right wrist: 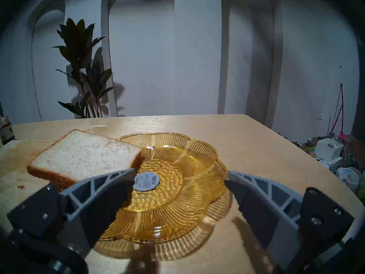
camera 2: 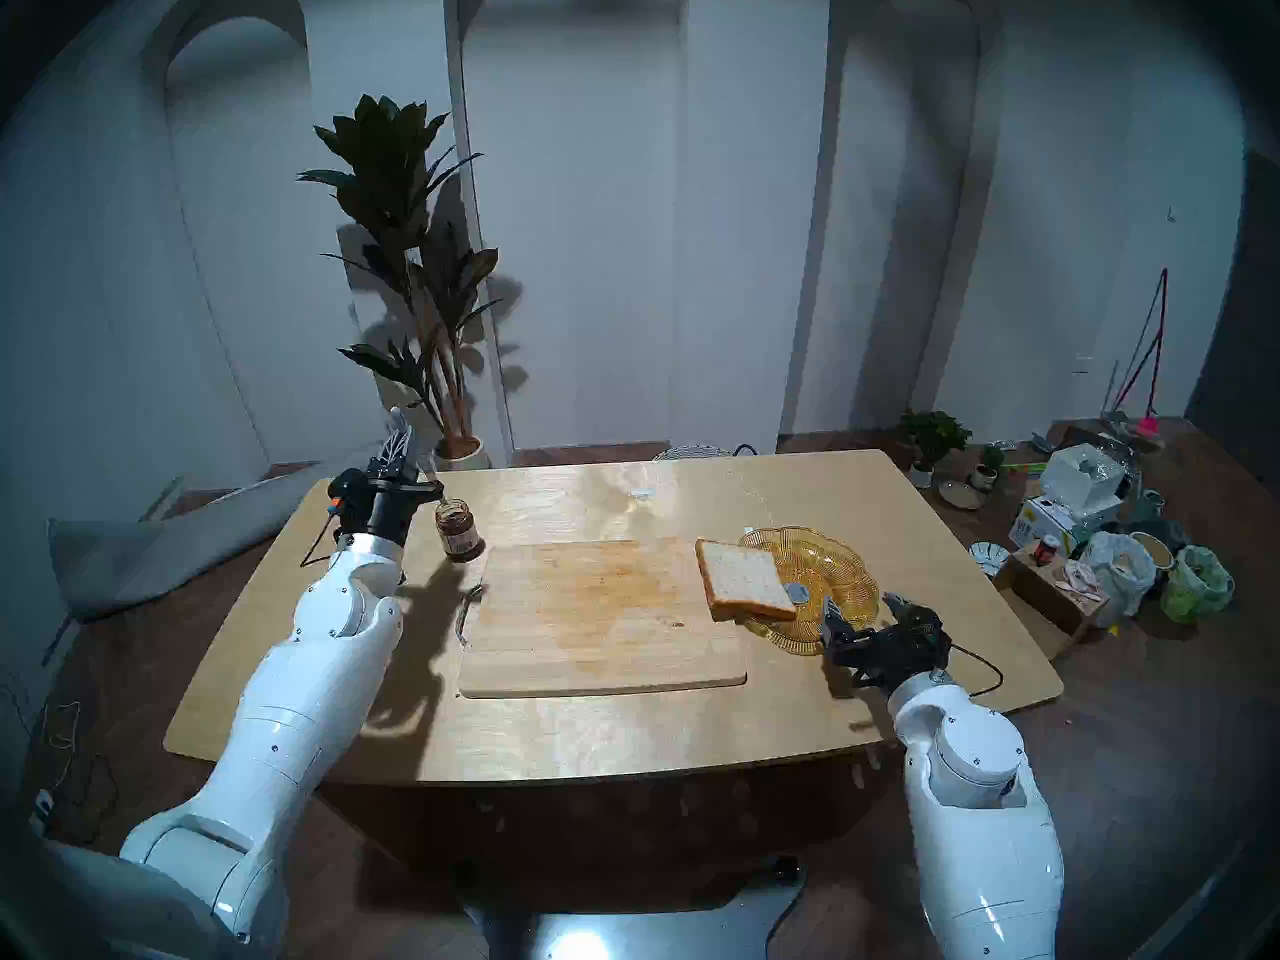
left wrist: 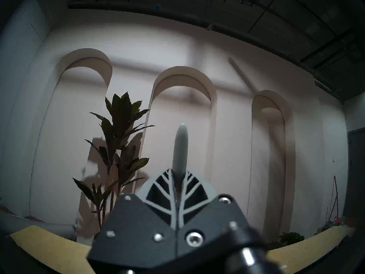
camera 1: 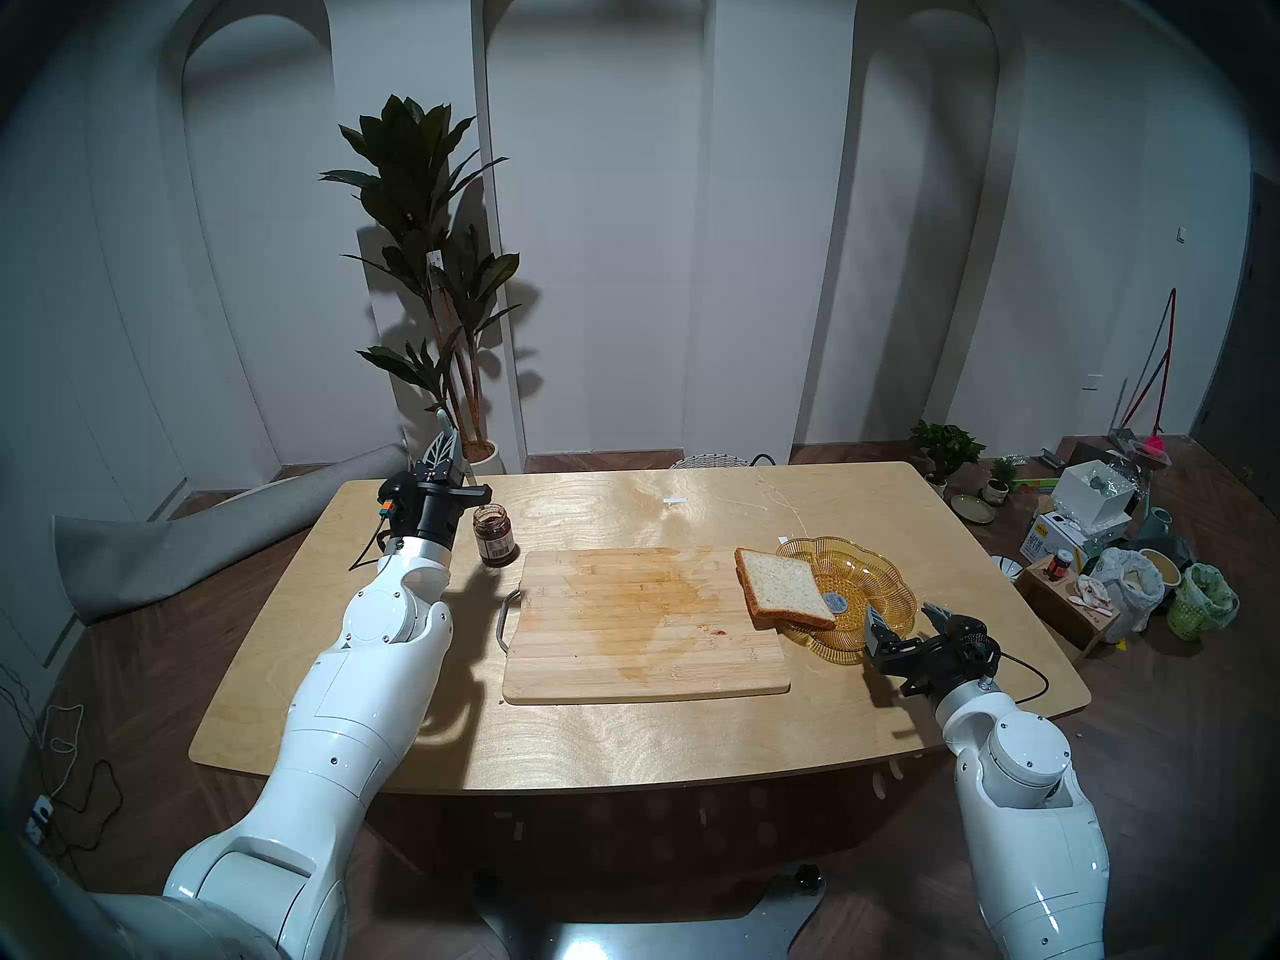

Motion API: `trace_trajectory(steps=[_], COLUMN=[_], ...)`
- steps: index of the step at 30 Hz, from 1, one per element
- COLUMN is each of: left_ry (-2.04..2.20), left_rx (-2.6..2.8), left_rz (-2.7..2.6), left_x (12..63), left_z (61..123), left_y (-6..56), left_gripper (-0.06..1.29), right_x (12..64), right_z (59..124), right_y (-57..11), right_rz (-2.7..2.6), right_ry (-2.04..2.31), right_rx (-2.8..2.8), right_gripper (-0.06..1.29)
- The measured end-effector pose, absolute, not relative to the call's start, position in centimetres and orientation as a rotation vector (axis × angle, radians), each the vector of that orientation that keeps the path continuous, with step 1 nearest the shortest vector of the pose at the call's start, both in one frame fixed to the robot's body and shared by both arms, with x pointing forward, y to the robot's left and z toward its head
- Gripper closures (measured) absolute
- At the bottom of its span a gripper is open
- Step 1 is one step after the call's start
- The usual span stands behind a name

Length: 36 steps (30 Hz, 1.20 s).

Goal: Spread jam over the slice of bread with the knife

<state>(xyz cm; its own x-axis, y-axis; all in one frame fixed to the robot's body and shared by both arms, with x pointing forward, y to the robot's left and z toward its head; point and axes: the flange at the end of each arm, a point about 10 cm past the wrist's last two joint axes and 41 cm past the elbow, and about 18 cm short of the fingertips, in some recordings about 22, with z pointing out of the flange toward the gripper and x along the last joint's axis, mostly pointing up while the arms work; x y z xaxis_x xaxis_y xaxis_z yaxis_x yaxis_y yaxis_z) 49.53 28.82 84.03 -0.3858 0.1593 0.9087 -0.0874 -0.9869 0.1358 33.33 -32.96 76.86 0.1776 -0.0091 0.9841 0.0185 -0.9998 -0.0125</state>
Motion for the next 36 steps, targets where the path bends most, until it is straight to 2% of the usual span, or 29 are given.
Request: trace_trajectory(steps=[21,36], left_ry=[0.052,0.182], left_rx=[1.713,1.641], left_rz=[2.455,2.419], left_x=[50.4,50.6], left_z=[82.3,82.8], left_y=[29.6,30.1], left_gripper=[1.26,1.26], right_x=[32.4,32.4], right_z=[76.8,77.0], right_y=[-32.5,-31.2], right_rz=[-2.018,-2.038], right_ry=[0.003,-0.007], right_rx=[-2.373,-2.386], right_gripper=[0.0,0.0])
